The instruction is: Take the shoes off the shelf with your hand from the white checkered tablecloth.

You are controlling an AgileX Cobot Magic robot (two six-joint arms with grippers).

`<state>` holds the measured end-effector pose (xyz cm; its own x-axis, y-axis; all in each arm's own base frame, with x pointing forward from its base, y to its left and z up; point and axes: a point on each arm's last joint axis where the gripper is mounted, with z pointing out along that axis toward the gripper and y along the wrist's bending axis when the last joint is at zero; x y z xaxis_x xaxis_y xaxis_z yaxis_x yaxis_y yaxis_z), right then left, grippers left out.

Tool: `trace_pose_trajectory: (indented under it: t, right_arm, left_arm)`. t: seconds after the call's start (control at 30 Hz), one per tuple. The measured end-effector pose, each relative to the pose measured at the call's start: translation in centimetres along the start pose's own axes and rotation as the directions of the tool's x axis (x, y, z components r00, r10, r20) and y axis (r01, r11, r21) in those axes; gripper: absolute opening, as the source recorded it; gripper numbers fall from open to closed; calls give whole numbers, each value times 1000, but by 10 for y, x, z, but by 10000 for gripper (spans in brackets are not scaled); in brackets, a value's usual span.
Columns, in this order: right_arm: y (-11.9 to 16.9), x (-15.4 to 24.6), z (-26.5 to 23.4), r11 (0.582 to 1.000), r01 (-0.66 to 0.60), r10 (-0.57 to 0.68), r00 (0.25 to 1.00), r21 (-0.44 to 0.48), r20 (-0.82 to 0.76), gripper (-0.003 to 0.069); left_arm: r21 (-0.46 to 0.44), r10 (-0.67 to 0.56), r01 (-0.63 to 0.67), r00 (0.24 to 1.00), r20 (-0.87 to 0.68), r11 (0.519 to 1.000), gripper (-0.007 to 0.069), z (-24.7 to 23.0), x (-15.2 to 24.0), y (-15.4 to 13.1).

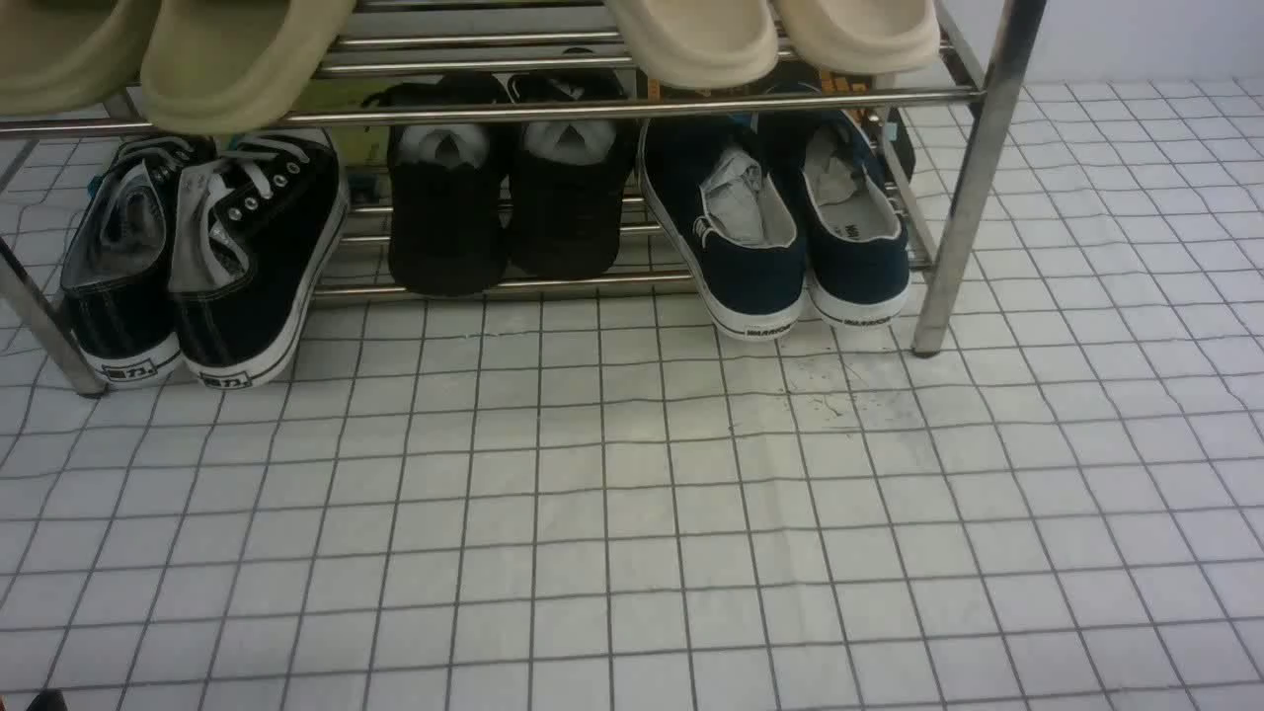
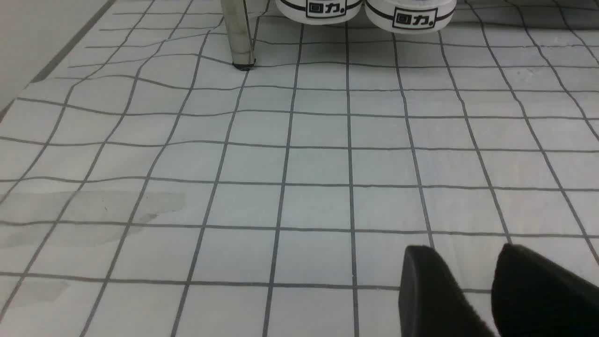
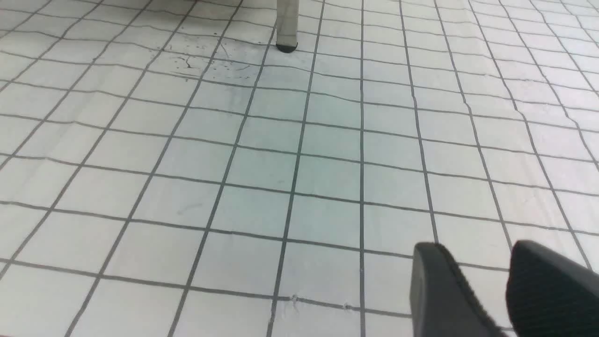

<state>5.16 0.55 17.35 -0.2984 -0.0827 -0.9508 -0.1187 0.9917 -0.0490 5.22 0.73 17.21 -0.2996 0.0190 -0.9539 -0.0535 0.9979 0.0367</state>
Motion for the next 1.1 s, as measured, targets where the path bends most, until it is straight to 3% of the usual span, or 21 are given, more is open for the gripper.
trace_pose_trajectory:
  t: [1.1]
  right_arm:
    - [0, 0, 0, 1000, 12, -12, 1000, 5, 0, 239]
  left_arm:
    - [0, 0, 0, 1000, 0, 1000, 240, 0, 0, 0]
